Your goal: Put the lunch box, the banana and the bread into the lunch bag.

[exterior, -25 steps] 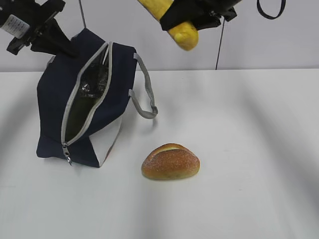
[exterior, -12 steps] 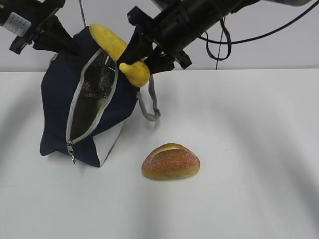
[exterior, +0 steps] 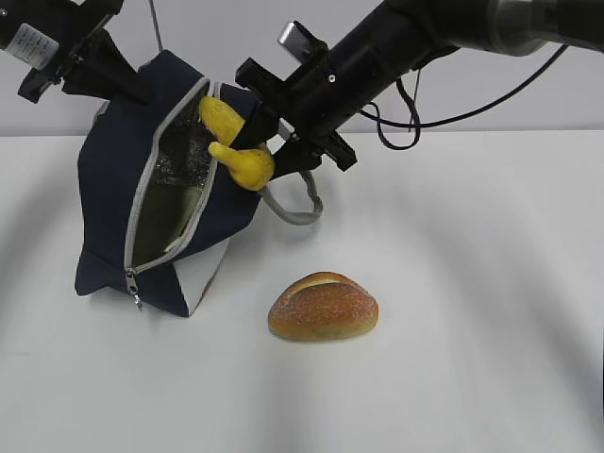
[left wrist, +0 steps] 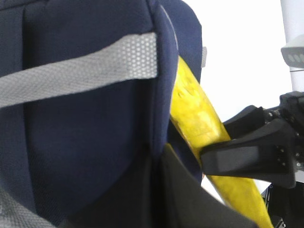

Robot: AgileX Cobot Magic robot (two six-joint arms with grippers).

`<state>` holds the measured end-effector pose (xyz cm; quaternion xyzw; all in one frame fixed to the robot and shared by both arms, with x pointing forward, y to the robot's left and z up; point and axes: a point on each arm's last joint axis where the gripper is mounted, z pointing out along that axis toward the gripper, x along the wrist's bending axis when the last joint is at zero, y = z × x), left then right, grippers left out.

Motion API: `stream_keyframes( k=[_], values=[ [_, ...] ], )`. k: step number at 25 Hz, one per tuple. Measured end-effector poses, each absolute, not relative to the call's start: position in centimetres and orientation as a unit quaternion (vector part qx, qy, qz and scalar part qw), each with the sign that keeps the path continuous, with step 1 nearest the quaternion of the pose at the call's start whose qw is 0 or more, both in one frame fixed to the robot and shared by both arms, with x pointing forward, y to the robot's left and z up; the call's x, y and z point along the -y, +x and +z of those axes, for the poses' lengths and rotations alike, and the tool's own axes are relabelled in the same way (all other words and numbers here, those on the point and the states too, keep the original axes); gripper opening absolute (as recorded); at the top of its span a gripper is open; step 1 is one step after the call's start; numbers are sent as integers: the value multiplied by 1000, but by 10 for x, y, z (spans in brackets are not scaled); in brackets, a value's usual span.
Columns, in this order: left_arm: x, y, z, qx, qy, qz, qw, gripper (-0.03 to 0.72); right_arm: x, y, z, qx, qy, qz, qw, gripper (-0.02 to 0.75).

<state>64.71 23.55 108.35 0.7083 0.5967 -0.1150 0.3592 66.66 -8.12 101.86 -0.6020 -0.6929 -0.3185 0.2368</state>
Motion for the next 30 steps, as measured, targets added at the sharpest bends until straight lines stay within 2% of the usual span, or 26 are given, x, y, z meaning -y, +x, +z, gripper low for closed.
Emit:
stream_keyframes(
  k=[12, 23, 30],
  values=[
    [-235, 647, 1084, -597, 708, -116, 360, -3, 37, 659, 1022, 655, -628, -360, 218, 307],
    [-235, 647, 1084, -597, 707, -117, 362, -3, 36, 673, 1023, 721, -531, -435, 96, 307],
    [-235, 648, 1084, -597, 706, -115, 363, -3, 33, 678, 1009, 737, -511, -435, 76, 307]
  ],
)
